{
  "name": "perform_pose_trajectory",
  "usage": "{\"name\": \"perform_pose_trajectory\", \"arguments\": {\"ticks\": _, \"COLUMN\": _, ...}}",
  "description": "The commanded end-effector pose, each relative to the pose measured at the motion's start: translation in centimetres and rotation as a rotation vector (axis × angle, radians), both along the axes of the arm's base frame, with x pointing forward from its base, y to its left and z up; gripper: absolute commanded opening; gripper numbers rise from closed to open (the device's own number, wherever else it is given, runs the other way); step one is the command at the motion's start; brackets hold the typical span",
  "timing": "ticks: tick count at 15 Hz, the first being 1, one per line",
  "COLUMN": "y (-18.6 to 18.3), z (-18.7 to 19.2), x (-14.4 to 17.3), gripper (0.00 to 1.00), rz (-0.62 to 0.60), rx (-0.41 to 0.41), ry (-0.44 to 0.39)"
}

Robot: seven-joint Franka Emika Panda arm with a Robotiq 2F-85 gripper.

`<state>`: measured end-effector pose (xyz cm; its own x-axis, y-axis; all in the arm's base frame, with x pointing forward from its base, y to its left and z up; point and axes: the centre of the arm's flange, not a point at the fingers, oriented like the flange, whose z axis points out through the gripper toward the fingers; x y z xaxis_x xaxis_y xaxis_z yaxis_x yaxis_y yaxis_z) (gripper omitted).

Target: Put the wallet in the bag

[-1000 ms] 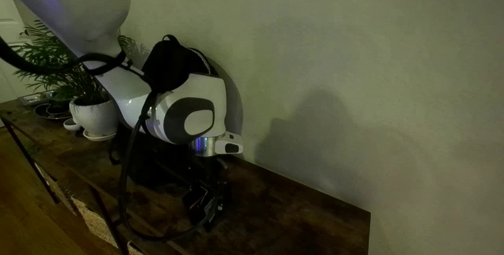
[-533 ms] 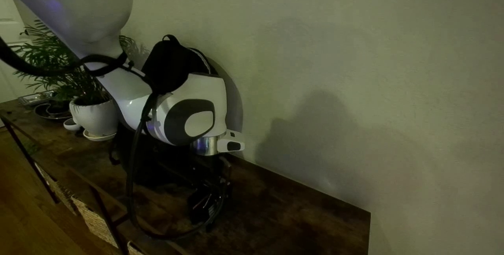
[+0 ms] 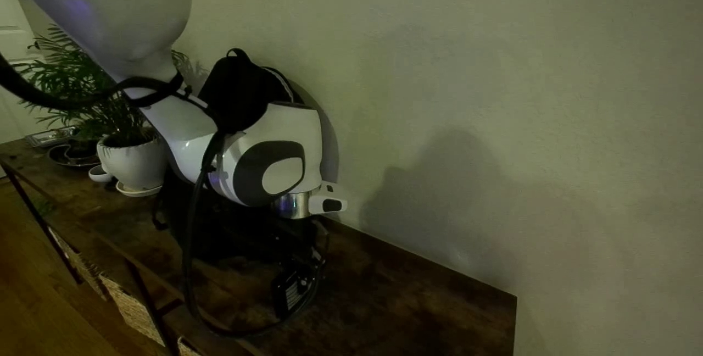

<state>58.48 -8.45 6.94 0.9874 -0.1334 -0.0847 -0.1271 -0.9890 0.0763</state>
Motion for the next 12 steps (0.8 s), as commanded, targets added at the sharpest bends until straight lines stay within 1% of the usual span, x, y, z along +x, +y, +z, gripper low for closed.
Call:
{"name": "perform_pose_trajectory", "arguments": {"ticks": 1, "y": -0.8, "z": 0.6, "x": -1.1, "gripper": 0.07, "rz": -0.009, "rx": 0.014, "ry": -0.005}}
{"name": "perform_pose_trajectory", "arguments": {"ticks": 4, "y": -0.9, "z": 1.8, "x": -1.2, "gripper": 0.07, "rz": -0.023, "rx": 0.018, "ry": 0.014}}
{"name": "perform_pose_trajectory", "arguments": {"ticks": 9, "y": -0.8, "z": 5.4, "x": -1.2, "gripper": 0.07, "rz": -0.041, "rx": 0.044, "ry": 0.089}}
{"name": "perform_pose_trajectory", "arguments": {"ticks": 12, "y": -0.6, "z": 8.4, "x": -0.8, "gripper": 0.07, "rz": -0.048, "rx": 0.033, "ry": 0.087}}
